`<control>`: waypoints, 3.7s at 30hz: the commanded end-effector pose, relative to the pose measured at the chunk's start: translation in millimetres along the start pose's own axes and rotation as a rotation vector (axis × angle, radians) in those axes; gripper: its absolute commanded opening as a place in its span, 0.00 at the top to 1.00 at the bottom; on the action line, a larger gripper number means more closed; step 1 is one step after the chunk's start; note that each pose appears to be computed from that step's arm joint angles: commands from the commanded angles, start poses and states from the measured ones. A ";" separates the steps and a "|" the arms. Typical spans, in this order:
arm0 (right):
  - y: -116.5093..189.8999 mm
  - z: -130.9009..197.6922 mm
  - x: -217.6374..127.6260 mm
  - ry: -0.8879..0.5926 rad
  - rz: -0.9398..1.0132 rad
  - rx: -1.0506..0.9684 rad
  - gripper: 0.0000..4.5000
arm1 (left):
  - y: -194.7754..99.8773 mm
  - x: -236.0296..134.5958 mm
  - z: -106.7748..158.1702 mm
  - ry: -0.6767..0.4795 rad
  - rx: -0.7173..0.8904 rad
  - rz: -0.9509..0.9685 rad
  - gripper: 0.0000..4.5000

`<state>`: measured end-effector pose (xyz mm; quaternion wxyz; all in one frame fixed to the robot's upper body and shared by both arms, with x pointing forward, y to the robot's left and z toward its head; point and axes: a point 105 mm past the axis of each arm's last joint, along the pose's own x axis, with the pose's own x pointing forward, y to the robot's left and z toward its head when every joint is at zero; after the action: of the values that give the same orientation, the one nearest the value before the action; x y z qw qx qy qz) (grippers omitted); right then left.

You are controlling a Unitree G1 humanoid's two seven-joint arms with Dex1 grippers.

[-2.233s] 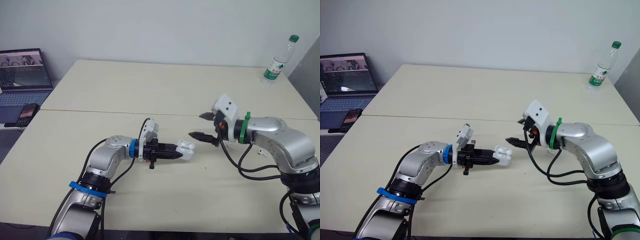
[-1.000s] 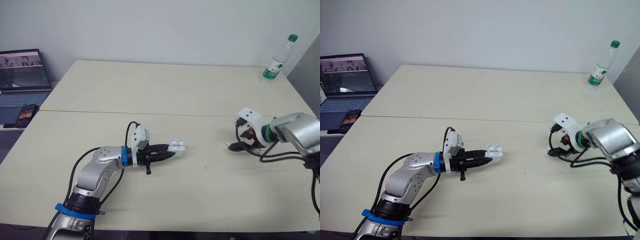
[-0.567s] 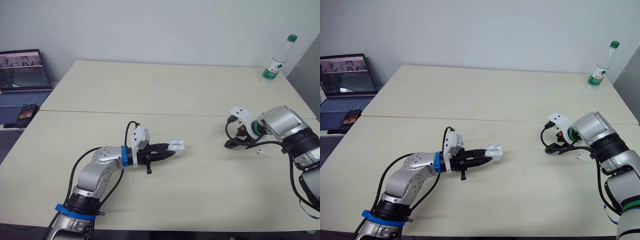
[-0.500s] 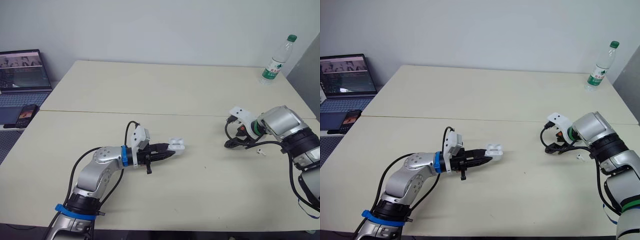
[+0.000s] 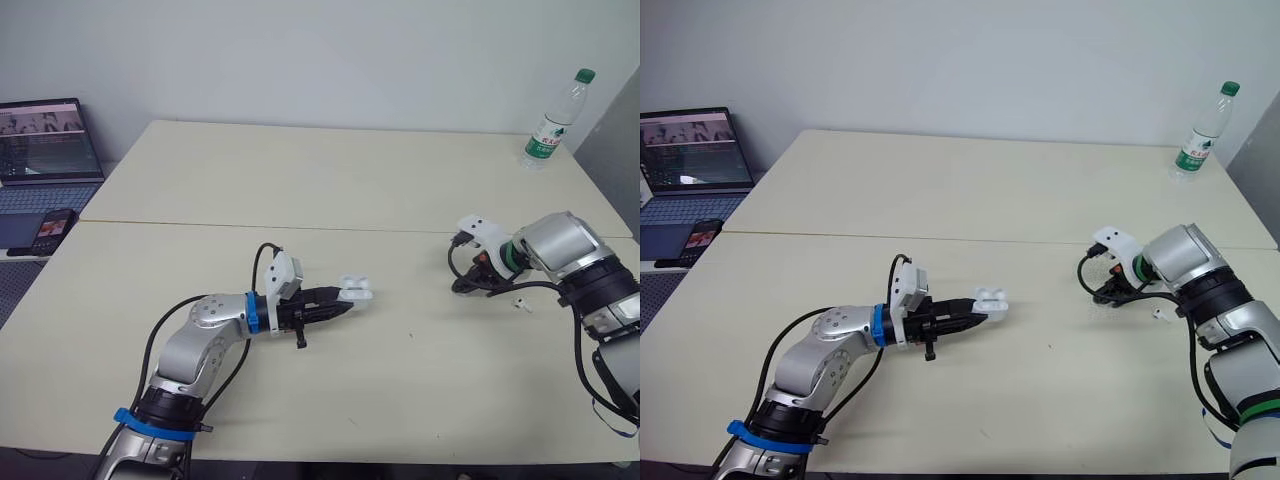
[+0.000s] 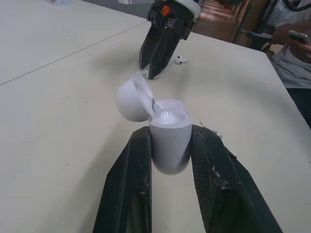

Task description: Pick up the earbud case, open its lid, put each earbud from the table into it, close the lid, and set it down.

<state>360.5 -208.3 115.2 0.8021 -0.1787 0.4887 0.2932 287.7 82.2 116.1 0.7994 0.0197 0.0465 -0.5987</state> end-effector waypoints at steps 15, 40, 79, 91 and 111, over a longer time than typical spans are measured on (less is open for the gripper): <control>35.7 56.2 -35.6 -0.290 0.092 -0.094 0.90 | -0.5 4.1 14.0 -0.056 0.026 -0.001 0.83; 145.5 144.4 -105.9 -1.446 0.247 0.265 0.90 | 39.8 40.8 78.9 -0.458 -0.030 0.447 0.83; 147.1 115.0 -37.7 -1.344 0.120 0.116 0.90 | 30.9 32.4 84.7 -0.475 -0.073 0.331 0.83; 147.1 114.8 -25.8 -1.289 0.068 0.089 0.90 | 26.7 34.1 83.7 -0.478 -0.088 0.304 0.83; 144.9 112.5 -18.1 -1.218 -0.007 0.043 0.90 | 20.9 37.8 79.0 -0.454 -0.069 0.276 0.83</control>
<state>332.9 -35.4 191.5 0.9348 0.0467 -0.0728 0.3444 335.0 54.1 159.5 0.8873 -0.1440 -0.0540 -0.4349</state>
